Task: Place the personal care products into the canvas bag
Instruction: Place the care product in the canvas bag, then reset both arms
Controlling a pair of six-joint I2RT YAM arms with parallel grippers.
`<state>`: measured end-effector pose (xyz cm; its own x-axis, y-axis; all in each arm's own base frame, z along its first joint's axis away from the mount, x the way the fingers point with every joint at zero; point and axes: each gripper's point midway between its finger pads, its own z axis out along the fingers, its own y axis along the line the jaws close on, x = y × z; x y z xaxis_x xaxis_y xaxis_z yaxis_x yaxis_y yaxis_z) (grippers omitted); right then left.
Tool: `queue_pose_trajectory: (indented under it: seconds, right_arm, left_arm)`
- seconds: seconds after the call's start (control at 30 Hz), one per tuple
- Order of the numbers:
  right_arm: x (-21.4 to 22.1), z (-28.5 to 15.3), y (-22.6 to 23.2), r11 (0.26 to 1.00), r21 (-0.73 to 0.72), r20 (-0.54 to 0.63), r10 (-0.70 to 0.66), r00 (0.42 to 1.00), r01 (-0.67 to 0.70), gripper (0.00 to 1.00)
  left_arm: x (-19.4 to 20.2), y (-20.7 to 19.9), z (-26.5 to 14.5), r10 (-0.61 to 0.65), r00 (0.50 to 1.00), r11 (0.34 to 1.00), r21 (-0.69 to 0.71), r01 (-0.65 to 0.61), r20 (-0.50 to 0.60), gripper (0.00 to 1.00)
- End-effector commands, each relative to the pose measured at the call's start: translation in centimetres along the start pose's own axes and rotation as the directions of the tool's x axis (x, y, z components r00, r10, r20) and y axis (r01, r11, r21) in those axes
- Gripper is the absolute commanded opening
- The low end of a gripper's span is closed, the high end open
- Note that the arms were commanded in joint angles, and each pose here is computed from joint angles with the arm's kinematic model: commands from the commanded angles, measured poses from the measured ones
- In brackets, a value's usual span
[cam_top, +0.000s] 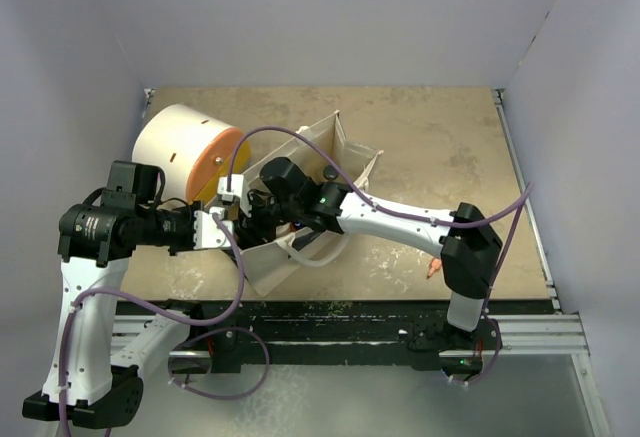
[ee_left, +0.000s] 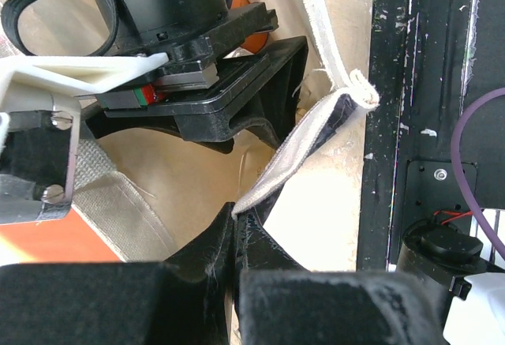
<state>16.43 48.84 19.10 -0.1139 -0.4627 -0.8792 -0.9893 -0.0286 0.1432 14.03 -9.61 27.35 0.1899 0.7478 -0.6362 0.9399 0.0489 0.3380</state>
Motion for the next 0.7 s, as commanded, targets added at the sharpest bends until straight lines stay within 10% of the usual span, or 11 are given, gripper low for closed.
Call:
queue_pose_trajectory:
  seconds: [0.0, 0.67]
  right_arm:
    - [-4.4, -2.3, 1.1, 0.999, -0.019, 0.081, -0.042, 0.996, 0.044, 0.57]
    - [-7.4, -5.1, 1.7, 0.988, -0.096, 0.132, -0.104, 0.986, 0.118, 0.64]
  left_arm:
    - [-0.5, 0.5, -0.3, 0.042, 0.999, 0.999, -0.017, -0.041, 0.017, 0.00]
    - [-3.7, 0.9, -2.0, 0.065, 0.992, 0.995, -0.076, -0.057, 0.109, 0.00]
